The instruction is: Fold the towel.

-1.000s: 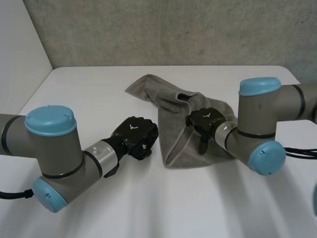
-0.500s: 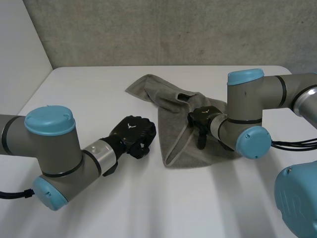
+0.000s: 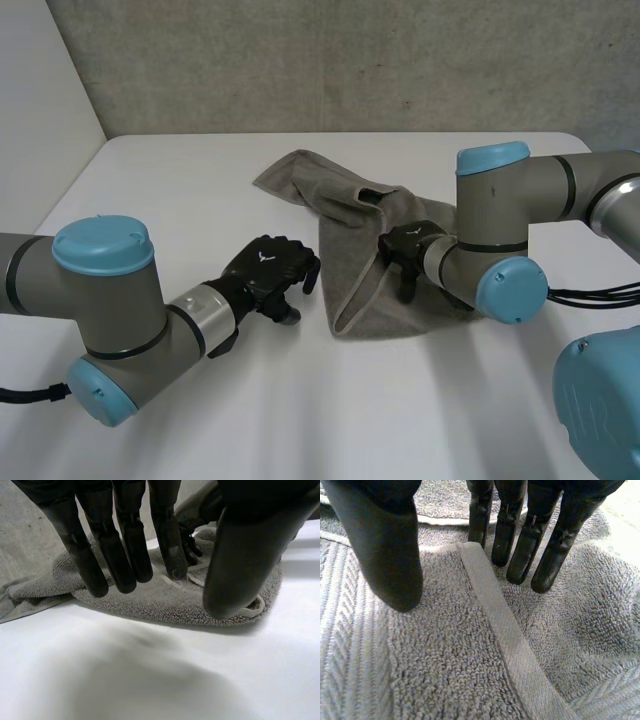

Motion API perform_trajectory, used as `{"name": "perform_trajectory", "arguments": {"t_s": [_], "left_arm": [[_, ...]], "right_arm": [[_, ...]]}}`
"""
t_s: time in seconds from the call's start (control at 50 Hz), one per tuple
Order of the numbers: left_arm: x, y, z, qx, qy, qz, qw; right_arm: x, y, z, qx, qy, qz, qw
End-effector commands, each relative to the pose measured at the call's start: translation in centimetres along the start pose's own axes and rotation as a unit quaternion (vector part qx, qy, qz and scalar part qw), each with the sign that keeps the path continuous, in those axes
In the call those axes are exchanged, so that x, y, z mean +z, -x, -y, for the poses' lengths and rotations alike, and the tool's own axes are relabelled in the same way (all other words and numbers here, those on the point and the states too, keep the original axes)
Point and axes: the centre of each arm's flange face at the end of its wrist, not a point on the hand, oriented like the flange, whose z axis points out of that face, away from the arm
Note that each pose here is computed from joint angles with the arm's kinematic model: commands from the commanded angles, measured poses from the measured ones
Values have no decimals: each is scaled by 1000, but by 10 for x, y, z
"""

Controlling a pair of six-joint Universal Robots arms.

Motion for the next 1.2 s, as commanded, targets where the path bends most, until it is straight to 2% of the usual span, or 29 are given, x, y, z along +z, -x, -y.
{"name": "perform_trajectory", "arguments": {"t_s": [0.02, 0.44, 0.68, 0.78, 0.88, 0.96, 1.1, 1.2], "left_arm": [[0, 0, -1, 0, 1, 0, 1000], [3, 1, -3, 2, -4, 0, 1000], [9, 3, 11, 19, -43, -2, 999], [17, 1, 23, 38, -80, -7, 996], [29, -7, 30, 56, -113, -36, 991], [43, -27, 28, 68, -126, -91, 986], [58, -37, 12, 66, -112, -110, 985], [63, -43, 4, 90, -109, -112, 984]], "right_arm": [[-5, 3, 0, -1, 4, 4, 1000], [-35, 4, -9, 5, 35, 18, 999], [-105, -11, -2, 30, 6, 46, 998], [-134, -10, -12, 8, 5, 55, 998], [-168, -7, -30, -40, 19, 54, 998], [-179, -9, -41, -47, 30, 48, 997], [-197, -7, -51, -55, 24, 53, 997], [-202, -13, -53, -56, 15, 52, 997]]}}
